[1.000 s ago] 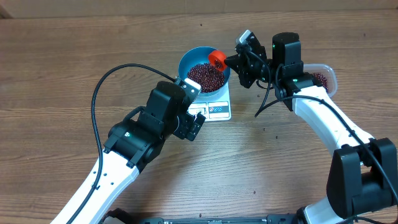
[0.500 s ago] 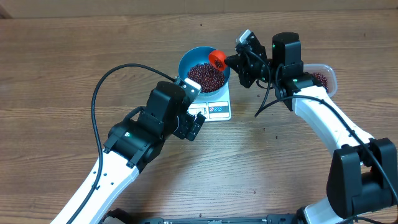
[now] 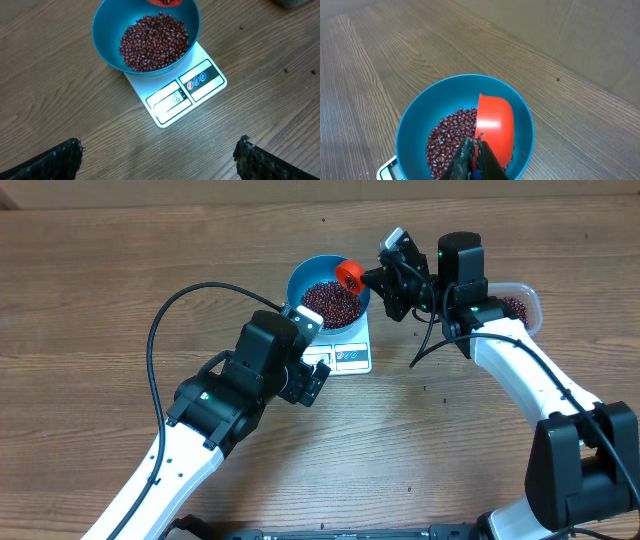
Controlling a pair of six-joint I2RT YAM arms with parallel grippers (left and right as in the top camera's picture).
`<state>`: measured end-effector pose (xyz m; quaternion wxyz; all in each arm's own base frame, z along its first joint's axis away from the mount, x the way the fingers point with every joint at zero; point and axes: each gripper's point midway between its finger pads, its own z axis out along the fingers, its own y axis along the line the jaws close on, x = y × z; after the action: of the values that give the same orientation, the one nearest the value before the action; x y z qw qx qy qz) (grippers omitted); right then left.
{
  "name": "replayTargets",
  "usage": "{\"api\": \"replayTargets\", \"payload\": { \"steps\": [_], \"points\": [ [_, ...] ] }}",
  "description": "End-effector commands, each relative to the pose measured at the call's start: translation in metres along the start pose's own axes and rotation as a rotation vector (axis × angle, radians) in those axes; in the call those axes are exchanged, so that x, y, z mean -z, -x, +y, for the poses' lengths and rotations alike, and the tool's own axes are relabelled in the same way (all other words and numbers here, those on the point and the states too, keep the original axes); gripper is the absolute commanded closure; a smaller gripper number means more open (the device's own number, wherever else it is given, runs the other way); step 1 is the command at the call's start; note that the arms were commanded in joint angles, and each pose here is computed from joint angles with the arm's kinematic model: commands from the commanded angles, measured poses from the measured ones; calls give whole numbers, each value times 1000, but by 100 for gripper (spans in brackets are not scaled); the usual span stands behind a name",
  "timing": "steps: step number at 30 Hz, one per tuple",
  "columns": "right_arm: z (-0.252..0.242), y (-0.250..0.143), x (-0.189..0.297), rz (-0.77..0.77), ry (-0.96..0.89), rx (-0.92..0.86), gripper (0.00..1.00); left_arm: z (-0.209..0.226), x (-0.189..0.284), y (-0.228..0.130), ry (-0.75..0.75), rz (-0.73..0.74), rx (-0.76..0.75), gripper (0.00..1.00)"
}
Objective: Scoop item into bowl and weigh 150g on scale
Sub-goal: 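Tilt the scoop slowly with the right gripper, trickling beans into bowl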
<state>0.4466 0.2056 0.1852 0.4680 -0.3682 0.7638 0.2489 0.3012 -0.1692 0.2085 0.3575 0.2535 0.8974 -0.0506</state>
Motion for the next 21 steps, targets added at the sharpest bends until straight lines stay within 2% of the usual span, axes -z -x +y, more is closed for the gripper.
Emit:
{"api": "replayTargets", "payload": {
  "steps": [1,5,9,21],
  "points": [
    [-1,8,0,-14,-7,11,96,0,2,1,-9,-10,17,1],
    [7,4,-1,1,28,7,96,0,2,1,-9,-10,17,1],
    [-9,2,0,18,-61,14,96,0,2,1,-9,-10,17,0],
    [-2,6,-1,0,-24,33,96,0,2,1,-9,-10,17,0]
  ]
}}
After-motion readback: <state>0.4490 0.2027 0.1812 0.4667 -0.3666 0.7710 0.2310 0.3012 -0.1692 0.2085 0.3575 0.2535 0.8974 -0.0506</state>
